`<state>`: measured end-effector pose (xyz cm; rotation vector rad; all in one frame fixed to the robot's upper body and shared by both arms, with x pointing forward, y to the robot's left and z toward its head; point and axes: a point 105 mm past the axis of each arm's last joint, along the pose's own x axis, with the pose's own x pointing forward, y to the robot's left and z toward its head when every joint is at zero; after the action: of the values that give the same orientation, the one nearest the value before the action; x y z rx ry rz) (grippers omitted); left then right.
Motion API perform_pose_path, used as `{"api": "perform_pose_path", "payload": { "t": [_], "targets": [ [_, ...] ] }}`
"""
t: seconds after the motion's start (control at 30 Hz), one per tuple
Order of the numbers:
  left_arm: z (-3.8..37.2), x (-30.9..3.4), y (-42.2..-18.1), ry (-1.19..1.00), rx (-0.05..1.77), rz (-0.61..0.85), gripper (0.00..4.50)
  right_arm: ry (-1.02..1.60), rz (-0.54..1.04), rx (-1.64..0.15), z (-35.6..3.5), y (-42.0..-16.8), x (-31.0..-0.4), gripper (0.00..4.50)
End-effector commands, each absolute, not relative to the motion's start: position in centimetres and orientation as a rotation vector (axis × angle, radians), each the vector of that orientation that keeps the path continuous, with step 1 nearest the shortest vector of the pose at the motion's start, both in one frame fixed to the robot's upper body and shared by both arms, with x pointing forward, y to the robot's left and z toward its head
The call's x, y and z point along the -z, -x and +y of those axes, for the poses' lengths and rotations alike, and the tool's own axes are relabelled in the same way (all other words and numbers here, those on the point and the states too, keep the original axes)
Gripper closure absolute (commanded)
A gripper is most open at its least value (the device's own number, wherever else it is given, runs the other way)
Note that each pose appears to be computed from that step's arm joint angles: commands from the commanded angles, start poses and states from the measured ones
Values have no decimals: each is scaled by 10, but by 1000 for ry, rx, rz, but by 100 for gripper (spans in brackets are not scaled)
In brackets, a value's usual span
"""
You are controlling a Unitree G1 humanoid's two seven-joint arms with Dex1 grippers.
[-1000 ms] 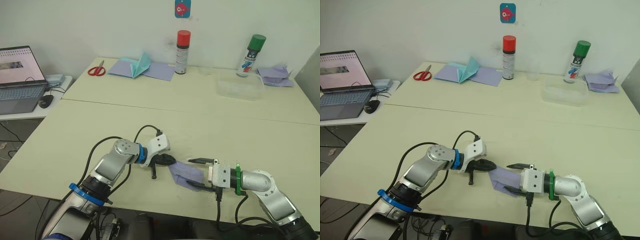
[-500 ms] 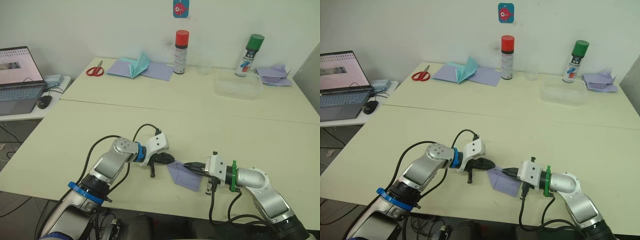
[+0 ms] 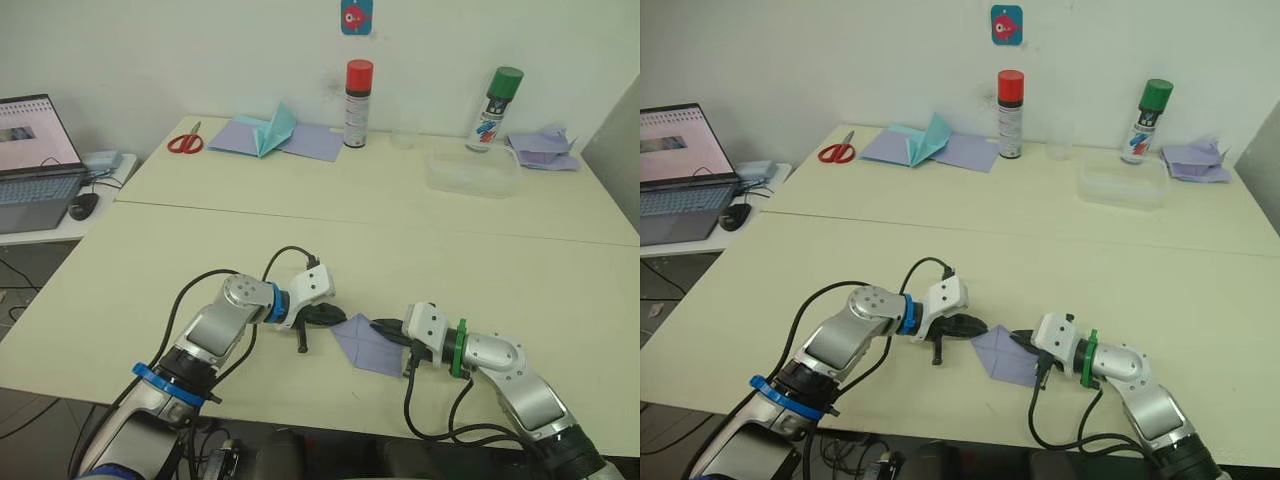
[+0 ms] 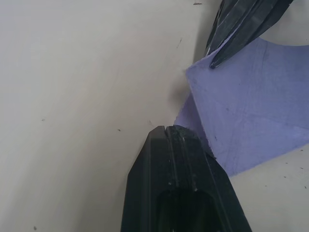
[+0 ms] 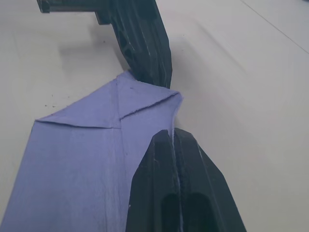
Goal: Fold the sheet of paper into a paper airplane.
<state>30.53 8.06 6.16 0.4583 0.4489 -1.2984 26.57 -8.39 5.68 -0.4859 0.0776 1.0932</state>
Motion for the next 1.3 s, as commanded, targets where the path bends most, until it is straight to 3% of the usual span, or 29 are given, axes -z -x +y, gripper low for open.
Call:
{"api": "perform_pose_path", "payload": {
  "t": [0.03, 0.4, 0.57, 0.63, 0.7, 0.77, 0.93, 1.17, 1.3],
  "targets": [
    [110, -32, -303, -499, 1209, 595, 450, 485, 75, -1112, -78, -263, -57, 445],
    [111, -33, -292, -519, 1252, 568, 450, 494, 125, -1103, -77, -266, -48, 445],
    [110, -38, -299, -536, 1238, 516, 450, 496, 133, -1101, -78, -267, -46, 445],
    [108, -44, -303, -543, 1239, 469, 450, 497, 135, -1102, -78, -267, -46, 445],
    [87, -80, -306, -467, 1293, 268, 450, 500, 135, -1102, -78, -267, -45, 445],
    [76, -97, -299, -443, 1353, 193, 450, 501, 136, -1101, -79, -267, -45, 445],
    [69, -90, -288, -517, 1418, 206, 450, 504, 135, -1098, -80, -269, -46, 445],
    [78, -56, -280, -603, 1450, 330, 450, 492, 134, -1105, -80, -268, -49, 445],
    [85, -42, -279, -620, 1444, 379, 450, 446, 101, -1147, -81, -262, -61, 349]
  ]
}}
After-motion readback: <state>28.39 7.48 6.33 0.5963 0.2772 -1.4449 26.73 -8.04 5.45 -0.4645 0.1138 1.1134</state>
